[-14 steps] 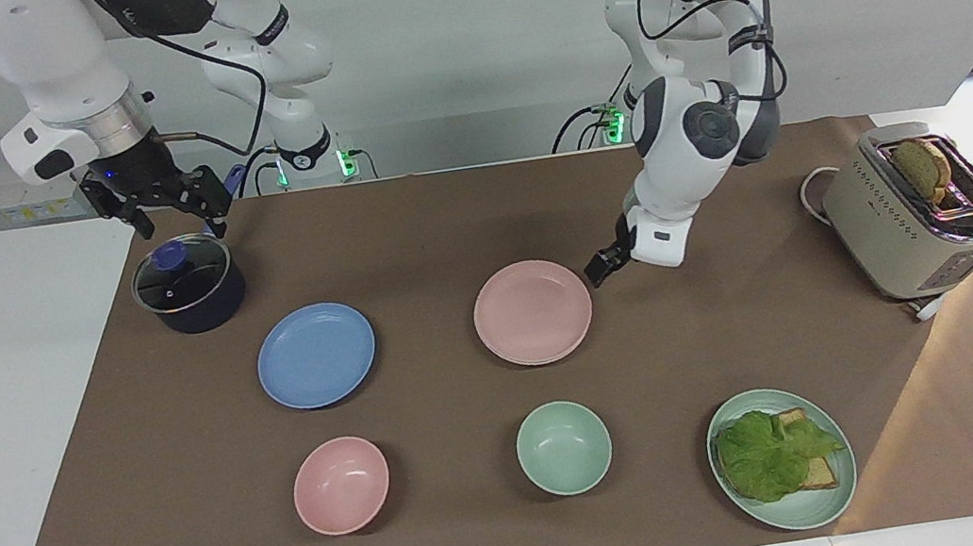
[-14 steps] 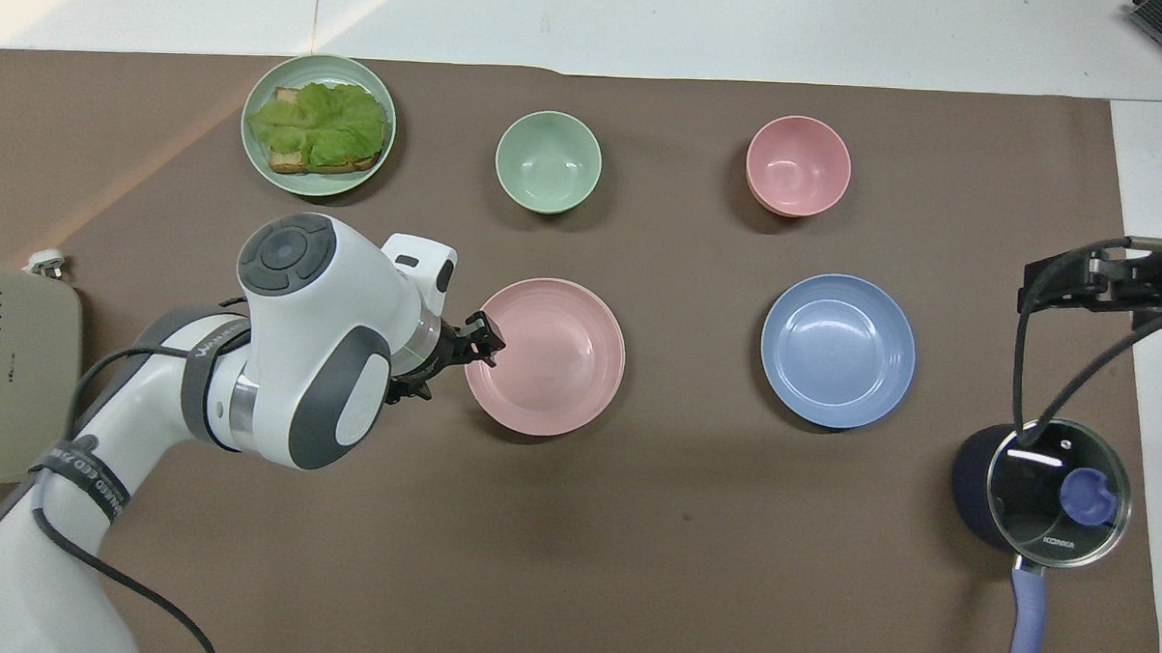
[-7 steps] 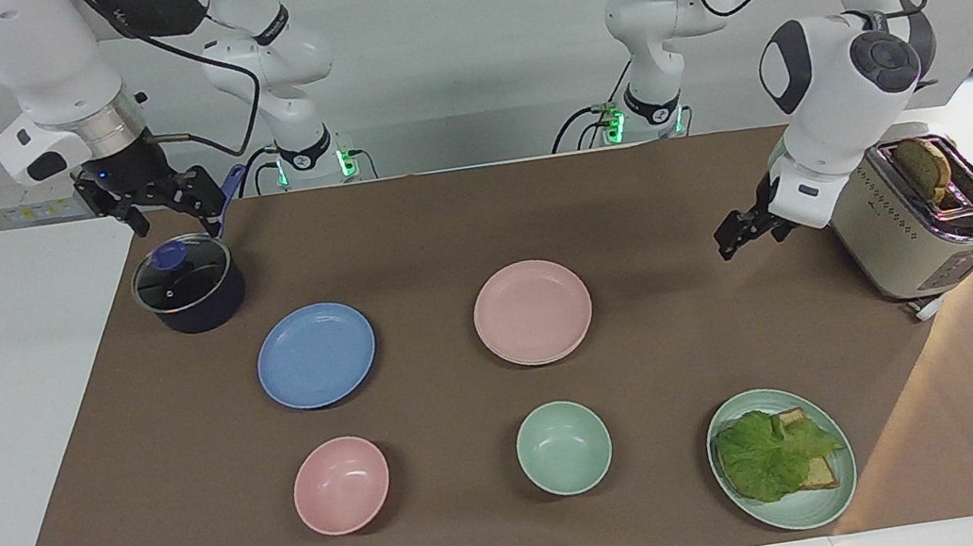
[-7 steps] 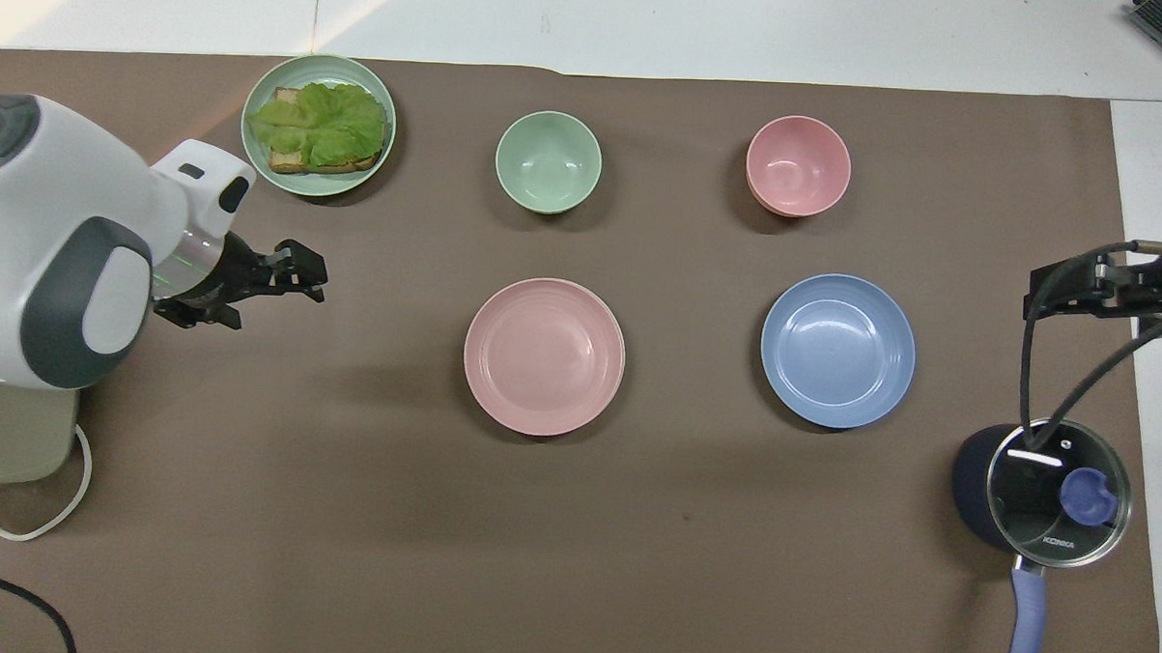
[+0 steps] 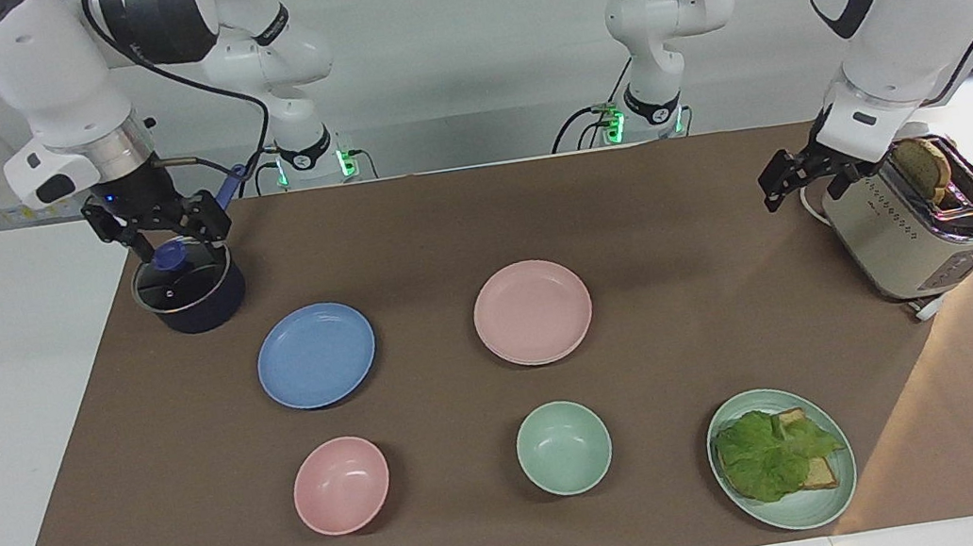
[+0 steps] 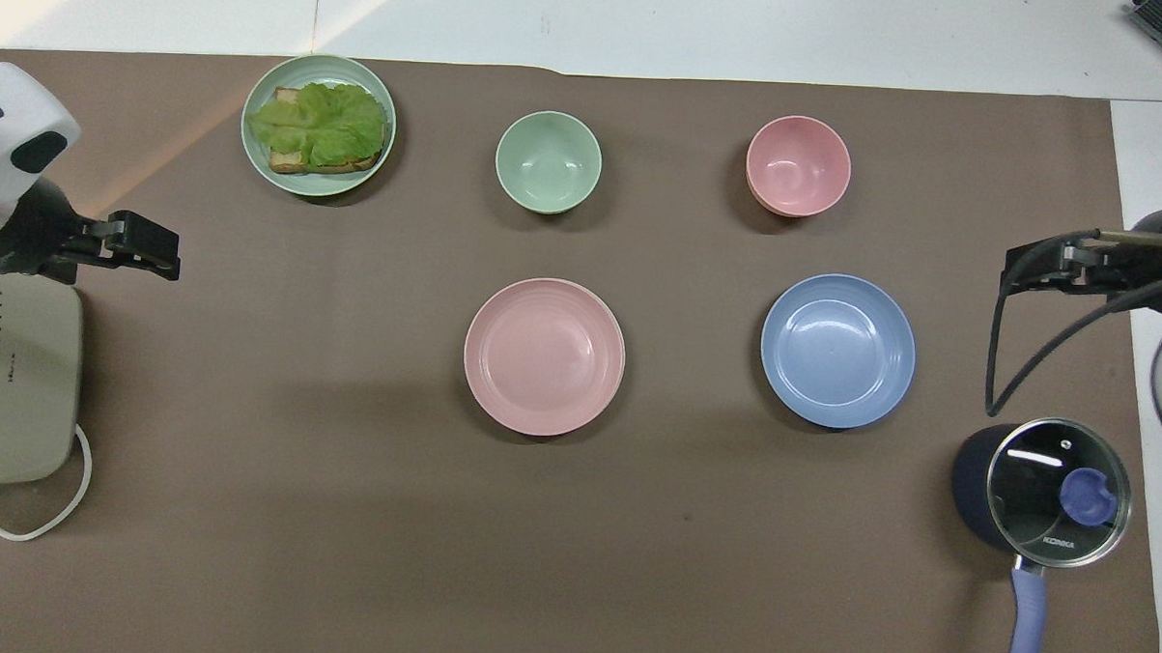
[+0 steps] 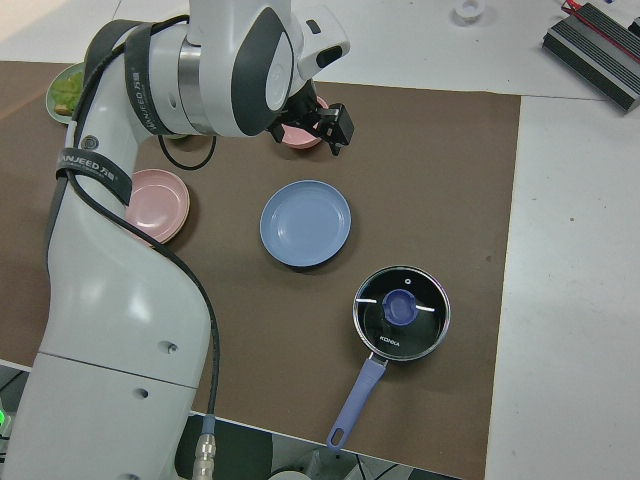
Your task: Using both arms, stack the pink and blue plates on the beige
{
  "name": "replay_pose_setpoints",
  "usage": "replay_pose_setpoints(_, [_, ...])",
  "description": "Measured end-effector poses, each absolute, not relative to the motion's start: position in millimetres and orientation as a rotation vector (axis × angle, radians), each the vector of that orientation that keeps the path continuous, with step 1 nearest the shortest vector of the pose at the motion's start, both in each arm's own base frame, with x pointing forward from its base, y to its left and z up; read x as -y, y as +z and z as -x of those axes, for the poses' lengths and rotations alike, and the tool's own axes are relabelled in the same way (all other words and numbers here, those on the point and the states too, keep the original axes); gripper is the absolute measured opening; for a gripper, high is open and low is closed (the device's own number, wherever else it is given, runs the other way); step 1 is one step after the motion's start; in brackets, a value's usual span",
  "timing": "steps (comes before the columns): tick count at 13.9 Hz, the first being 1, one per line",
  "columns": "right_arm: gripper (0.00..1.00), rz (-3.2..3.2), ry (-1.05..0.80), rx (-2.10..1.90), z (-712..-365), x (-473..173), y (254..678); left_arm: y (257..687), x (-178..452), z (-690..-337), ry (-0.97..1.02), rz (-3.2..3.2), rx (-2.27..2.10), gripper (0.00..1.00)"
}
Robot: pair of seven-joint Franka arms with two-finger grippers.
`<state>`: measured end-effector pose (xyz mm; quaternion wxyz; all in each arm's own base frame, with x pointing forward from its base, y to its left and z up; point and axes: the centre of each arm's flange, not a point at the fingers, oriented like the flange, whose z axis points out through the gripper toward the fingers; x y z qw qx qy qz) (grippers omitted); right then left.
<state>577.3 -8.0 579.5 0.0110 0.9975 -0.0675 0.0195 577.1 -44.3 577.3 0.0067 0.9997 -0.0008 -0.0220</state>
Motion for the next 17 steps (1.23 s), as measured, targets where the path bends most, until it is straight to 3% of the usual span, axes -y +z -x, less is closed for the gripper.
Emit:
replay_pose_setpoints(5, [1.0,-3.16,0.143,0.116,-586,11,456,615,41,-560,0.014,-3.137,0.067,1.0])
replay_pose_setpoints(9, [1.0,-3.218,0.143,0.091,-566,41,371,615,41,-559,0.013,-3.137,0.067,1.0])
replay_pose_setpoints(14, [0.99,-3.279,0.137,0.164,-542,68,308,615,41,-559,0.013,-3.137,0.067,1.0])
replay_pose_setpoints(15, [0.97,-3.287,0.131,0.173,-542,67,304,615,41,-559,0.013,-3.137,0.067,1.0])
replay_pose_setpoints(16, [0.89,-3.292,0.129,0.176,-542,64,303,615,41,-559,0.013,-3.137,0.067,1.0])
replay_pose_setpoints(17, [0.89,-3.296,0.13,0.178,-542,63,303,615,41,-559,0.013,-3.137,0.067,1.0])
